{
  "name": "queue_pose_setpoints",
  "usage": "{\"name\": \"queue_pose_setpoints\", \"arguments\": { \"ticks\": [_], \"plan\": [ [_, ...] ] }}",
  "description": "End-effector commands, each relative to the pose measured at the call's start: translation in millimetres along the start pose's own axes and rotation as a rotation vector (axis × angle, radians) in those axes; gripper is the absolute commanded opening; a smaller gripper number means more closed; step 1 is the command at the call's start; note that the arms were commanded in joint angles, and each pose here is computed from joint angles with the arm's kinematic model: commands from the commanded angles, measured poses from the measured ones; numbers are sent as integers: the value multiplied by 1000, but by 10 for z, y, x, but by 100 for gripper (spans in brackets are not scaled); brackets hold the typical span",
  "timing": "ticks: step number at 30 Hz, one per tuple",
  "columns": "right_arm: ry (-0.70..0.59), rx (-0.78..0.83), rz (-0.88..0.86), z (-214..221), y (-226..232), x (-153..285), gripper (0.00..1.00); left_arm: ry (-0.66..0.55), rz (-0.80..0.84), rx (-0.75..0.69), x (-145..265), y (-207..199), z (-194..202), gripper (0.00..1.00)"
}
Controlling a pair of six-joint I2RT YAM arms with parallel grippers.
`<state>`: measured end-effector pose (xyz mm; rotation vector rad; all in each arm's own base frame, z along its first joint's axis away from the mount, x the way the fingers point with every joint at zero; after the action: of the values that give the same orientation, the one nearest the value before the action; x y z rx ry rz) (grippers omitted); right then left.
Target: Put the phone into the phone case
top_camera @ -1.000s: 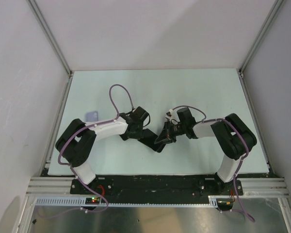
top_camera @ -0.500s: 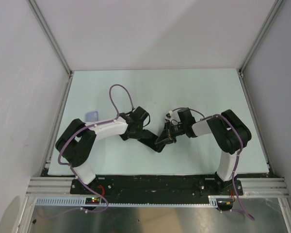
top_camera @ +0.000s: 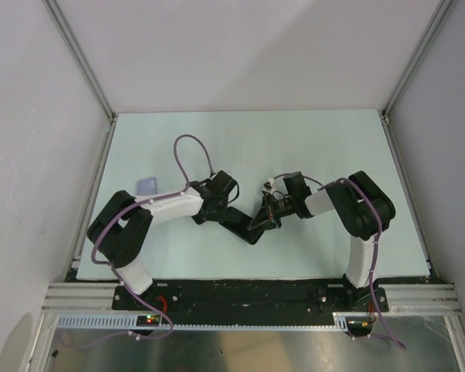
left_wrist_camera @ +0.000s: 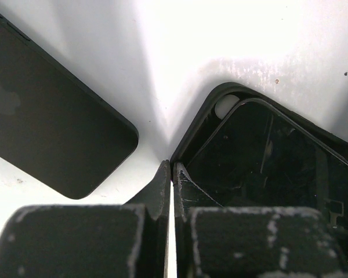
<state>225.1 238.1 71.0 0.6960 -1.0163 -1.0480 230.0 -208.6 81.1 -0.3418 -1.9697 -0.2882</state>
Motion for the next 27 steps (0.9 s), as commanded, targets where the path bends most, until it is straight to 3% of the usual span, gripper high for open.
{"name": "queue_pose_setpoints", "arguments": {
  "ticks": [1,13,24,27],
  "plan": [
    [-83,-202,147,-62,-277,-102,0,-89,103,14,109,-150,-133,0],
    [-128,-172,218,-99,-312,-93,1,-114,120,22,171,-184,-126,0],
    [-207,-112,280,-105,-233,50,43,-105,115,40,157,-182,-95,0],
    [-228,-97,295,-90,-205,96,51,-106,113,57,164,-180,-91,0]
  ]
}}
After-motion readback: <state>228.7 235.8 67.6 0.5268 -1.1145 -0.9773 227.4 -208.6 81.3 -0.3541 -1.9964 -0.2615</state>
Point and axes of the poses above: each gripper's point midway between its finger pads, its own x axis back along the fingers, its own y axis along the line the jaws close on, z = x × y, the point moved 7 cm from there along x, back along the fingers, and after that the axes turned 15 degrees about -x, right-handed, at the moved point
